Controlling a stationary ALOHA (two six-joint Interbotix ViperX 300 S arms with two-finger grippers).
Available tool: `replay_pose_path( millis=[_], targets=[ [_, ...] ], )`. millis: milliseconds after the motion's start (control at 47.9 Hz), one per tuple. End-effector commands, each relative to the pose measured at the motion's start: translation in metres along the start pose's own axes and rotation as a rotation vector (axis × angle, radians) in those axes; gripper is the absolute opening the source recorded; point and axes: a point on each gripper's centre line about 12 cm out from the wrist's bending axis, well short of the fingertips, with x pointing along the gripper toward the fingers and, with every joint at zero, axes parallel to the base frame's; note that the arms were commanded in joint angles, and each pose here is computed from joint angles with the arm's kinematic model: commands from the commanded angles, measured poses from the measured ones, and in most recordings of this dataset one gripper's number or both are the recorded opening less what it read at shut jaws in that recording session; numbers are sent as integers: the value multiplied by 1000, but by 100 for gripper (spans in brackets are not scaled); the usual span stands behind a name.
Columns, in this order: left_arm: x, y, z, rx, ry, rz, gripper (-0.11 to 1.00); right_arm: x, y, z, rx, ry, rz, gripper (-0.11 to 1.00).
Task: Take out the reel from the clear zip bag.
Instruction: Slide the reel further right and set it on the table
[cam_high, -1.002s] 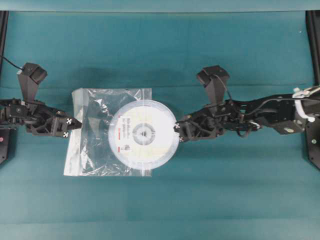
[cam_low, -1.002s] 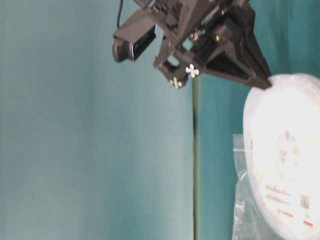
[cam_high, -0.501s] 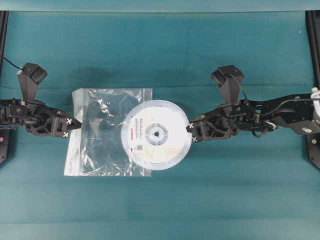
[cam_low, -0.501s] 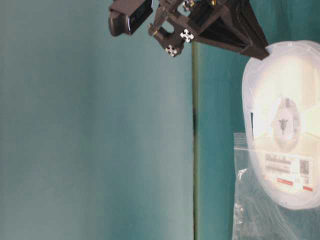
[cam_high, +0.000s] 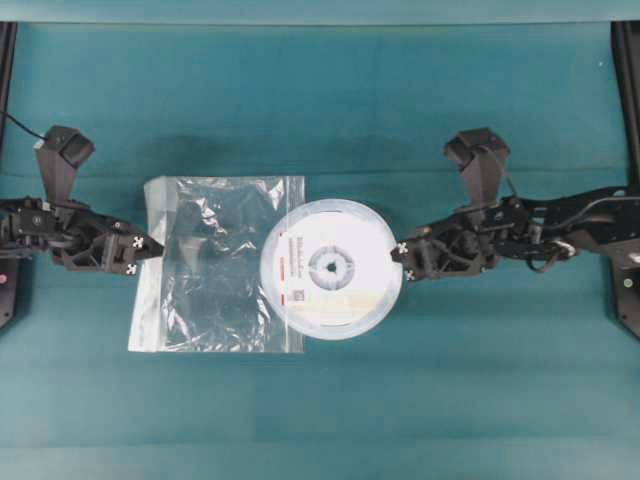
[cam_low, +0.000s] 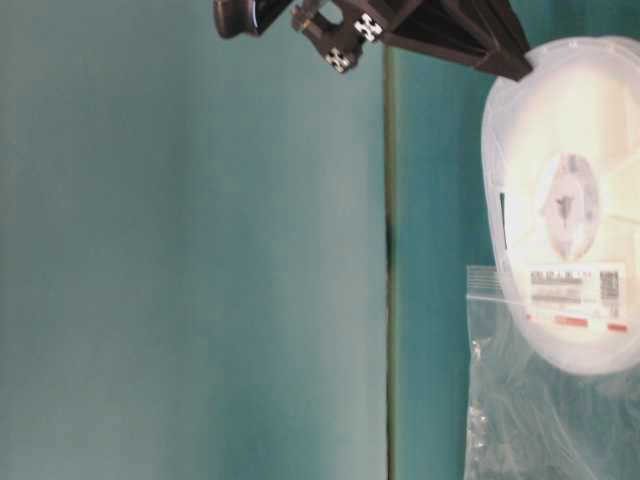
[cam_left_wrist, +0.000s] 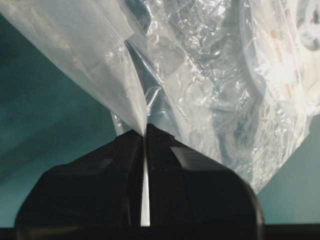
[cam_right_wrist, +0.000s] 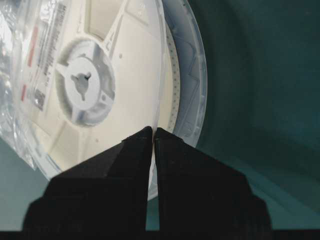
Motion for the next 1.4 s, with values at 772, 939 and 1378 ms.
replay_pose_path(
  millis=[772, 939, 1378],
  targets=[
    [1, -6, 3, 6, -10, -19, 0, -33, -21, 0, 38, -2, -10, 5],
    [1, -6, 3, 6, -10, -19, 0, -37, -24, -1, 38, -3, -9, 5],
    [1, -6, 3, 5, -10, -19, 0, -47, -33, -6, 40, 12, -20, 5]
  ],
)
